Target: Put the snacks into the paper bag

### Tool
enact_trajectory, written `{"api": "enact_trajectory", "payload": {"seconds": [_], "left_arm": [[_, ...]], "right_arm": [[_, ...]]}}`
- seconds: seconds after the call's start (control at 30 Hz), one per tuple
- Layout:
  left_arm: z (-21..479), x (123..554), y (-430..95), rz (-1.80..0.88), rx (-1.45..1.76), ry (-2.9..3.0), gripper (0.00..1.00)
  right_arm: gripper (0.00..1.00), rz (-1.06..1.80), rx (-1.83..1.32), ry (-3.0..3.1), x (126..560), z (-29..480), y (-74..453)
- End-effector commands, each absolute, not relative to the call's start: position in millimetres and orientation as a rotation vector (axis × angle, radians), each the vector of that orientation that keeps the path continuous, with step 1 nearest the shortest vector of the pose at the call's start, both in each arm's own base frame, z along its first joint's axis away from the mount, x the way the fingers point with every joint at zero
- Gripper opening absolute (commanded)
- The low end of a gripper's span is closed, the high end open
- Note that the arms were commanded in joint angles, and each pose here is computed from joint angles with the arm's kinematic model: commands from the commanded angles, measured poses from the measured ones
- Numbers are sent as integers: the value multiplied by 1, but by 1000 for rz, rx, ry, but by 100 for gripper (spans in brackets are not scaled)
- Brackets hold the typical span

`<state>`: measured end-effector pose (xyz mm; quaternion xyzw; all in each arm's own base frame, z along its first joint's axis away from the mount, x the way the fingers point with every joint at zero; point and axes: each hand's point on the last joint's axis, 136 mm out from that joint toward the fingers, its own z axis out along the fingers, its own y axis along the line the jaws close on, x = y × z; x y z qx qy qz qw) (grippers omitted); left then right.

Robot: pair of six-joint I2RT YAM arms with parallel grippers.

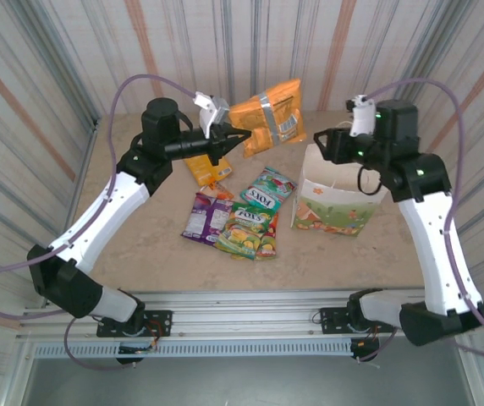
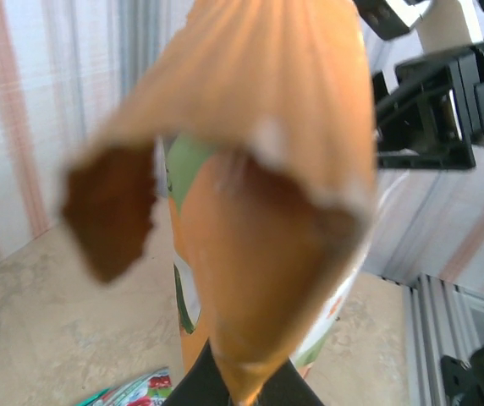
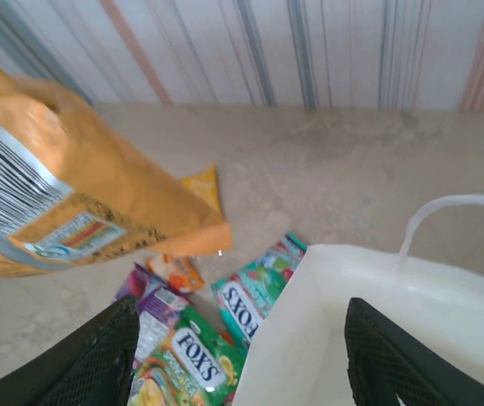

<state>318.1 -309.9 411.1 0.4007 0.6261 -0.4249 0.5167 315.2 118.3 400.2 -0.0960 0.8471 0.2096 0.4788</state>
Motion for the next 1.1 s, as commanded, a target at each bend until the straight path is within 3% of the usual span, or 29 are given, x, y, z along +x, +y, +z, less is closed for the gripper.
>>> {"api": "enact_trajectory", "payload": {"seconds": [0.0,0.3,0.53,0.87,1.07], "left_arm": [[425,299,-318,-1086,1097,1386,0],[428,273,-327,-1227,1258,1256,0],[430,267,-327,-1227,1295,1219,0],[425,265,-332,-1223,1318,1220,0],[423,274,-333,-1188,1295,1264,0]], "right_arm": [[66,613,-622,1838,286,422,145],[69,687,-831,1597,272,438,144],[66,798,-930,1510,269,446,157],[48,903,-1003,1440,263,449,171],[27,931,-1007,1425,261,451,172]]}}
